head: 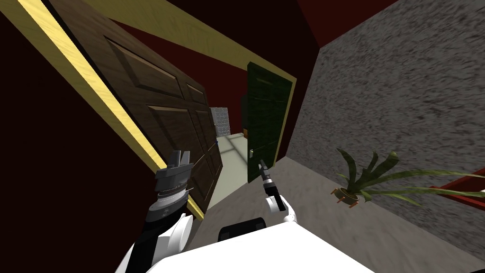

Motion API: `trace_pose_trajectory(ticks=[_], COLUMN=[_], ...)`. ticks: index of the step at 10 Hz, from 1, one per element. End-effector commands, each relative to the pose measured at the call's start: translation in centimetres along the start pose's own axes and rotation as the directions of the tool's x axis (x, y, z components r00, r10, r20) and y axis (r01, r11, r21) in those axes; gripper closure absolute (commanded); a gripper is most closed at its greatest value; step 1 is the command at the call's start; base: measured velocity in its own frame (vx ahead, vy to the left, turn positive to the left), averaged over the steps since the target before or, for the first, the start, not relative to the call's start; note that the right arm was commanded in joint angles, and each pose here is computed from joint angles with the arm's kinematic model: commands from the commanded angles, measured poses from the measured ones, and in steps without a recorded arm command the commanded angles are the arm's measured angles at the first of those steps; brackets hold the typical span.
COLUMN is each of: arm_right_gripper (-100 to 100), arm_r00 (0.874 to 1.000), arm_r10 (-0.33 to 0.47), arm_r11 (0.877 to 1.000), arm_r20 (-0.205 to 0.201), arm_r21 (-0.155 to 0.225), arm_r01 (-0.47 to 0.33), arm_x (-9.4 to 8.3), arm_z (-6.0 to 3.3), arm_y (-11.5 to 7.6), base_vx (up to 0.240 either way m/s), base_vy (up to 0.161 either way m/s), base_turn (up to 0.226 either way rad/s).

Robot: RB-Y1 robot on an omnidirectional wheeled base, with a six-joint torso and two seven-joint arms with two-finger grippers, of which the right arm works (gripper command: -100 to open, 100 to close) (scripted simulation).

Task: Push the door open

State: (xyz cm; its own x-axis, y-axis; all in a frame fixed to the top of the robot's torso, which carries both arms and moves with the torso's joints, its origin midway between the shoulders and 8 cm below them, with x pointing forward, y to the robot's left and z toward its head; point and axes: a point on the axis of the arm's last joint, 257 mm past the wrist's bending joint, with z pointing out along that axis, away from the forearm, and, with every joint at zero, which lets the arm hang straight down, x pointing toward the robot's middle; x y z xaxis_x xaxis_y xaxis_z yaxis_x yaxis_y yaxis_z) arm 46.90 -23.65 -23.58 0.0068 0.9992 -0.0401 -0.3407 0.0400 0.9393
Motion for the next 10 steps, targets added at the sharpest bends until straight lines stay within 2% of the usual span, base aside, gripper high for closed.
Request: trace_pose_trajectory(ticks=[1,10], arm_right_gripper=[-100,-100], arm_r00=[1.000,0.999], arm_r10=[0.003,0.020], arm_r11=[1.000,0.990], arm_r20=[-0.006,-0.039], arm_r21=[0.022,0.138], arm_r01=[-0.003,-0.015], arm_x=[0.4,2.5], arm_z=[0.01,-0.64], arm_y=[-1.0,-6.8], base_vx=[0.061,0.057], base_vy=[-0.118,-0.114], base_turn=[0.113,0.101])
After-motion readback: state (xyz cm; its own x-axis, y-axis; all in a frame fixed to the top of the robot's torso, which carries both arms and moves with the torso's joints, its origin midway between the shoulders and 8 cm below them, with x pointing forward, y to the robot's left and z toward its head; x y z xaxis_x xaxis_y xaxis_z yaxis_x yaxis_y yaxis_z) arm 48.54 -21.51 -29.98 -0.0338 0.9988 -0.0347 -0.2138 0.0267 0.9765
